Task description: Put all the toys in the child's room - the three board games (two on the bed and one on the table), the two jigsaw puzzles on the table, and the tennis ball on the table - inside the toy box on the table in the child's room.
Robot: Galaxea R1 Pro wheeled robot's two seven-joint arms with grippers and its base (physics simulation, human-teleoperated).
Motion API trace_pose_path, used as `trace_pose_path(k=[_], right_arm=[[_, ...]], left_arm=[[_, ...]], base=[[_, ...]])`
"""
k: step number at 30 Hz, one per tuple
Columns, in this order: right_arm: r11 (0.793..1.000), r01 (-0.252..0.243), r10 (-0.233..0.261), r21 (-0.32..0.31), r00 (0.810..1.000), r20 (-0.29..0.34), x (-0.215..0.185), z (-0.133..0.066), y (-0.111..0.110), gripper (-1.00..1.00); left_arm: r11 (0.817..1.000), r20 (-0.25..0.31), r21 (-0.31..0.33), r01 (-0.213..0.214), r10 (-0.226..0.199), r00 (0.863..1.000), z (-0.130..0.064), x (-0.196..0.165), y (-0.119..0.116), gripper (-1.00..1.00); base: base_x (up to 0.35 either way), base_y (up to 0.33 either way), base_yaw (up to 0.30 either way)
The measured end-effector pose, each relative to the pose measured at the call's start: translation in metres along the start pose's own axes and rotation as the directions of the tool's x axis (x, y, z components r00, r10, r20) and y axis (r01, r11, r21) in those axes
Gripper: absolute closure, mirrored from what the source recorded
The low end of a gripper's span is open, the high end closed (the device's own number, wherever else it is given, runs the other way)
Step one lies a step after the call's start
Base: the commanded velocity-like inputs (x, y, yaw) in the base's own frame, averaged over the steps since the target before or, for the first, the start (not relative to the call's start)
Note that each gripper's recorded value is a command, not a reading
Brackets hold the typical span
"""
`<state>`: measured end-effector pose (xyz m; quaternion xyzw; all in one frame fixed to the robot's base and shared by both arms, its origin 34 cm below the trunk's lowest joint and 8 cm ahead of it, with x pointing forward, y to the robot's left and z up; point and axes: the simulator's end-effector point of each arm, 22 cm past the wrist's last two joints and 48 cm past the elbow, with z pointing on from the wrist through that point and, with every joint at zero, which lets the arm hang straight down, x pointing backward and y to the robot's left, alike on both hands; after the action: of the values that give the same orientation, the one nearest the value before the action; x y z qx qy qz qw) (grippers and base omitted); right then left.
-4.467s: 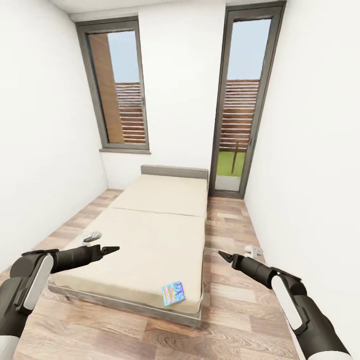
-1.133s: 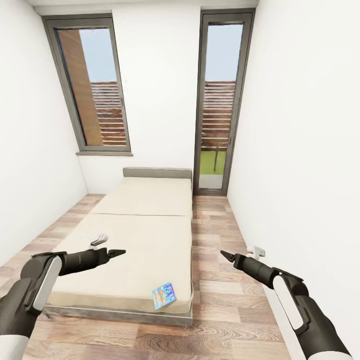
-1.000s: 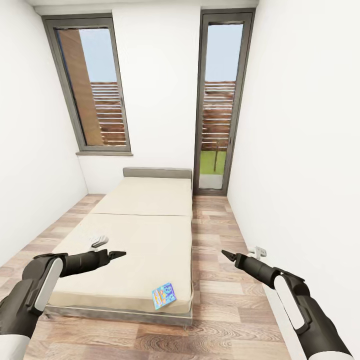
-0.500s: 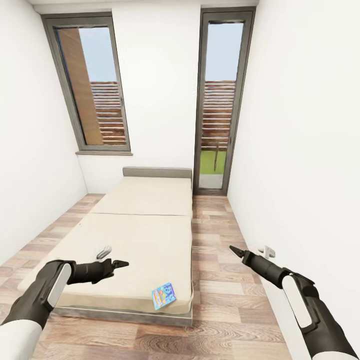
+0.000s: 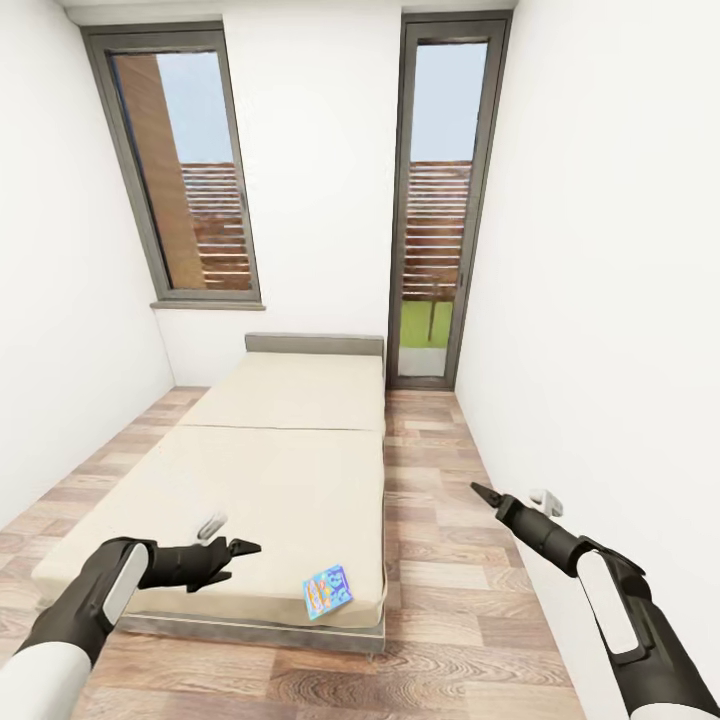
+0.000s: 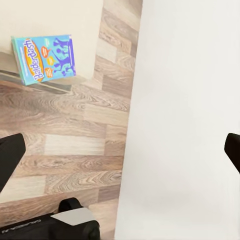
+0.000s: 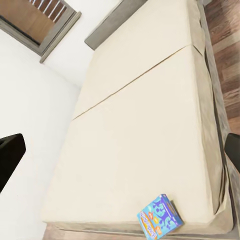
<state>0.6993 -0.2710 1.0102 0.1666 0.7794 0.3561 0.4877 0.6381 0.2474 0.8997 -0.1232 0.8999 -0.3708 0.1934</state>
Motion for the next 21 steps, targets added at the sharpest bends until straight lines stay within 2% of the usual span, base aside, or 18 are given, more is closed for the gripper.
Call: trace_pose_path(k=[11,21], right_arm=[[1.000,-0.016,0.016,-0.010,1.000,-0.009,0.013,0.010,-0.003,-1.00],[0.999,-0.041,0.041,-0.031,0.999,-0.008,0.019,0.016,-0.005,-1.00]], left_arm=[[1.000,-0.010,0.012,0.019,-0.019,1.000,0.009,0.002,0.006,-1.00],[1.000,-0.003,0.024,0.014,-0.014,1.000,0.017,-0.005,0.005,-1.00]], base=[[0.000,0.000,0.000],[0.000,0.000,0.000]])
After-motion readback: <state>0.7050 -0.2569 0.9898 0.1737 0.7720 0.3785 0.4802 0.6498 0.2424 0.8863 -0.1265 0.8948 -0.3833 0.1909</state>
